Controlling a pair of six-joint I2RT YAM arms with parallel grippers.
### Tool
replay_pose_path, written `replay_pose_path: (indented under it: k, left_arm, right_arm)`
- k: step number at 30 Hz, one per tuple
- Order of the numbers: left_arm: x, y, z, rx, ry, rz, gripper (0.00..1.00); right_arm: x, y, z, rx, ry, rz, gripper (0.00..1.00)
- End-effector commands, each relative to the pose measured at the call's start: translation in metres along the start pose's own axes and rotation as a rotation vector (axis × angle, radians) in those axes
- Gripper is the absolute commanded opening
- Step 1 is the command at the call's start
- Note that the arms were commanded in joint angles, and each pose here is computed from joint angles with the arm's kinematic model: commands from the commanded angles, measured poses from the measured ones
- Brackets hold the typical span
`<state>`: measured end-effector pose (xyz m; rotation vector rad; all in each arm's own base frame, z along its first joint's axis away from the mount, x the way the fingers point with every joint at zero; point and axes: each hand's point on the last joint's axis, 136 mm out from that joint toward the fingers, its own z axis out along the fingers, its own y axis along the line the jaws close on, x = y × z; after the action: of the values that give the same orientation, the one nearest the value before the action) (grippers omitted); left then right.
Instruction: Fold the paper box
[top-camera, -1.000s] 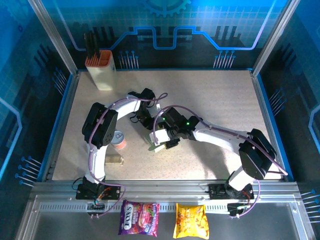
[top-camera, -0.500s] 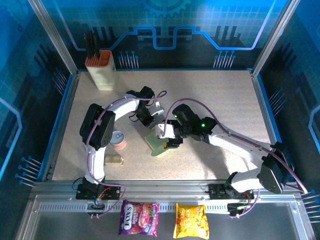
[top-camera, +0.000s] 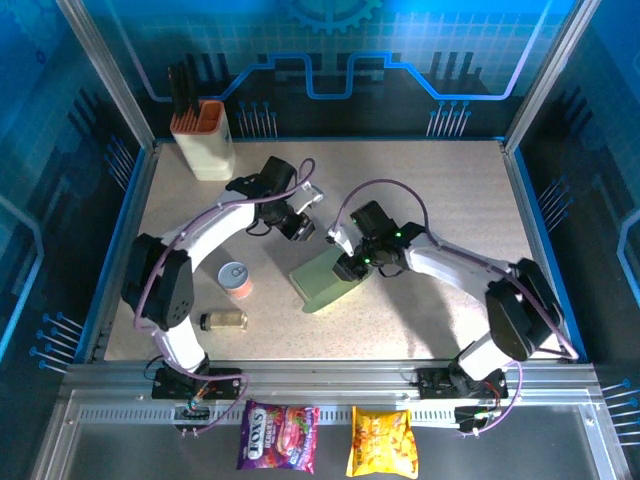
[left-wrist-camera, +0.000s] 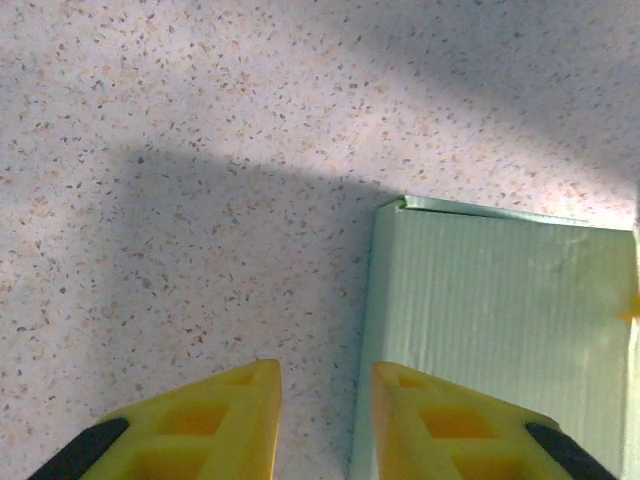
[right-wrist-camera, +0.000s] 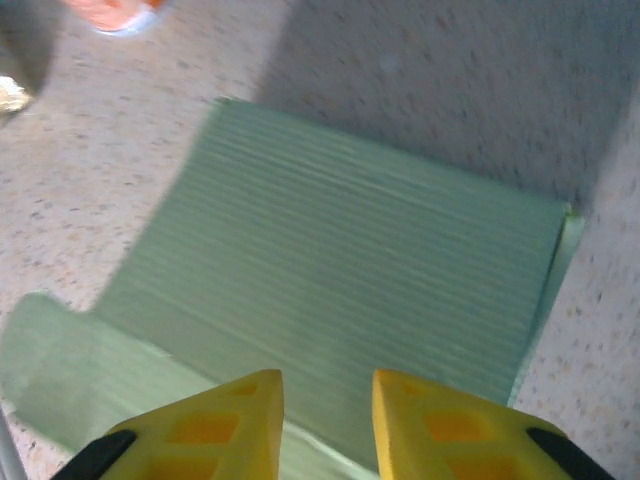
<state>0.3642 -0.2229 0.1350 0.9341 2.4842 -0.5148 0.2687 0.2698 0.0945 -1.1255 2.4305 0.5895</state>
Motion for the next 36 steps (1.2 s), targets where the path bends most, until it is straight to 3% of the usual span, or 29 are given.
replay_pose_path:
  k: [1, 9, 20, 24, 27, 33, 36]
  left_arm:
    - [-0.004, -0.008, -0.008, 0.034, -0.073, -0.109, 0.32]
    - [0.013, -0.016, -0.008, 0.059, -0.107, -0.199, 0.36]
    - [0.047, -0.024, 0.006, 0.088, 0.018, -0.252, 0.43]
    - [0.059, -0.027, 0.004, 0.056, 0.059, -0.299, 0.46]
    - [0.065, -0.028, -0.005, 0.025, 0.032, -0.373, 0.54]
    - [0.085, -0.043, -0.026, 0.049, -0.034, -0.646, 0.63]
    - [0.103, -0.054, -0.026, 0.091, -0.014, -0.775, 0.67]
  right_arm:
    - [0.016, -0.002, 0.011, -0.024, 0.092, 0.137, 0.28]
    - [0.053, 0.009, 0.029, -0.025, 0.258, 0.216, 0.27]
    - [0.053, 0.037, 0.027, 0.014, 0.285, 0.539, 0.26]
    - [0.026, 0.037, 0.011, 0.023, 0.191, 0.517, 0.34]
    - [0.014, 0.024, -0.001, 0.043, 0.156, 0.491, 0.40]
    - [0.015, 0.004, -0.008, 0.021, 0.159, 0.472, 0.49]
    - [0.015, -0.001, -0.007, -0.023, 0.152, 0.473, 0.58]
